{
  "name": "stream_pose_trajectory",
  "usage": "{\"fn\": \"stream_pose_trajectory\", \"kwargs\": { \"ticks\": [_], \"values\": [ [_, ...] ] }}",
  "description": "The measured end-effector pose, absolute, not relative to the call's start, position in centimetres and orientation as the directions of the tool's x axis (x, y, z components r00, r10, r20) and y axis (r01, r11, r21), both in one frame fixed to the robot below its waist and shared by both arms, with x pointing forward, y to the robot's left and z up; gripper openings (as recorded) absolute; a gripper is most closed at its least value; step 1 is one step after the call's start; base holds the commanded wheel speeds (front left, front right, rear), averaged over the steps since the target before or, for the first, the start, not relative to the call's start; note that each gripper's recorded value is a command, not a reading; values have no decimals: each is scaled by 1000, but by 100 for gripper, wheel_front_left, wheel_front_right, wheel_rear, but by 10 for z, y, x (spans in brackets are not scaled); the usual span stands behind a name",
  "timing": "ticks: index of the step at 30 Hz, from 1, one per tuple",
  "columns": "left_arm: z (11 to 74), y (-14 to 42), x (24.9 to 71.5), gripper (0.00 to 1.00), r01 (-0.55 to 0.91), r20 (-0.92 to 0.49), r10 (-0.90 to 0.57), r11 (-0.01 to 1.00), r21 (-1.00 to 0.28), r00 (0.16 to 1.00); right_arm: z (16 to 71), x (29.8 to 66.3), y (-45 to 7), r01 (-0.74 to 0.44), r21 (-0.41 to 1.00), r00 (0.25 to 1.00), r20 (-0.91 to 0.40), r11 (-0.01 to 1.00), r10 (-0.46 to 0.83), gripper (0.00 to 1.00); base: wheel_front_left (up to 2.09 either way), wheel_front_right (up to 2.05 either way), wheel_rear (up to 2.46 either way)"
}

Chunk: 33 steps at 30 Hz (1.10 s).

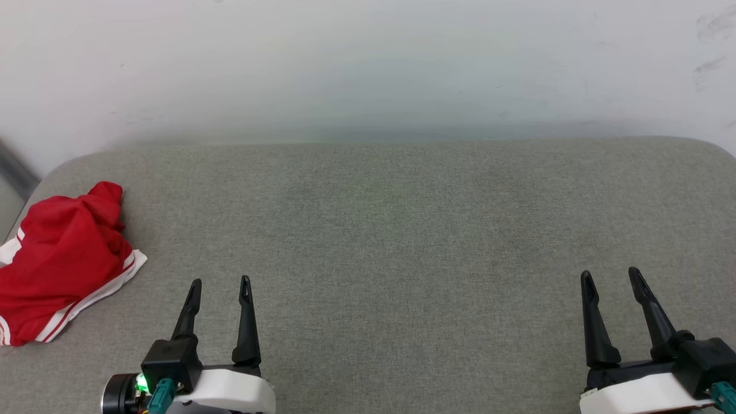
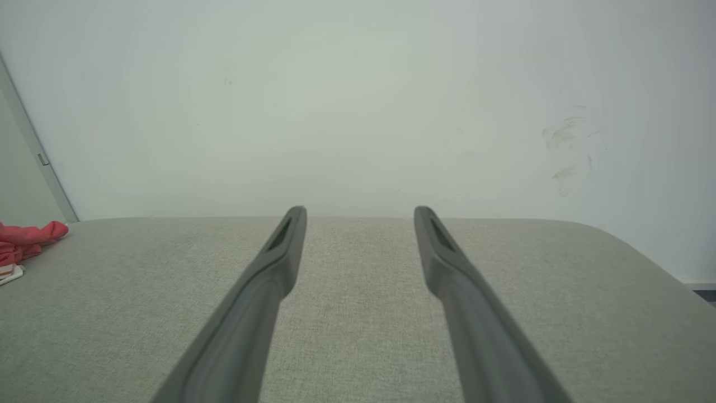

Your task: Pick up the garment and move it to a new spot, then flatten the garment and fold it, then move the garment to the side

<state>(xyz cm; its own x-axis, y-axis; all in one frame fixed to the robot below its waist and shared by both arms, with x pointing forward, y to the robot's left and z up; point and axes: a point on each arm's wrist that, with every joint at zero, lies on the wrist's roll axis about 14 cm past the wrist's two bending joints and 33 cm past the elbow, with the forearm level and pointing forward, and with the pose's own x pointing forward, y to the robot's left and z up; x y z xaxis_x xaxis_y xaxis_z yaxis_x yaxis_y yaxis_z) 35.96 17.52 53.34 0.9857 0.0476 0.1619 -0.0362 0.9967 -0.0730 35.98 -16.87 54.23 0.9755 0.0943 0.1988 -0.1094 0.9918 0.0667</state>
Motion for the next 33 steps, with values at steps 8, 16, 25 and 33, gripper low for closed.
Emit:
{"fn": "stream_pose_trajectory", "kwargs": {
  "ticks": [8,16,25,33],
  "values": [
    [530,176,359,100,-38,153,50,996,-81,987,540,359,-168,-111,89,977,194,990,92,100,0,0,0],
    [528,178,359,100,-40,146,53,995,-91,988,537,359,-169,-109,106,979,186,988,88,100,0,0,0],
    [526,179,358,100,-46,139,59,995,-94,989,535,360,-168,-112,112,979,180,987,91,100,0,0,0],
    [526,198,352,100,-109,138,123,988,-106,983,534,368,-150,-164,96,973,177,982,145,100,0,0,0]
  ]
}}
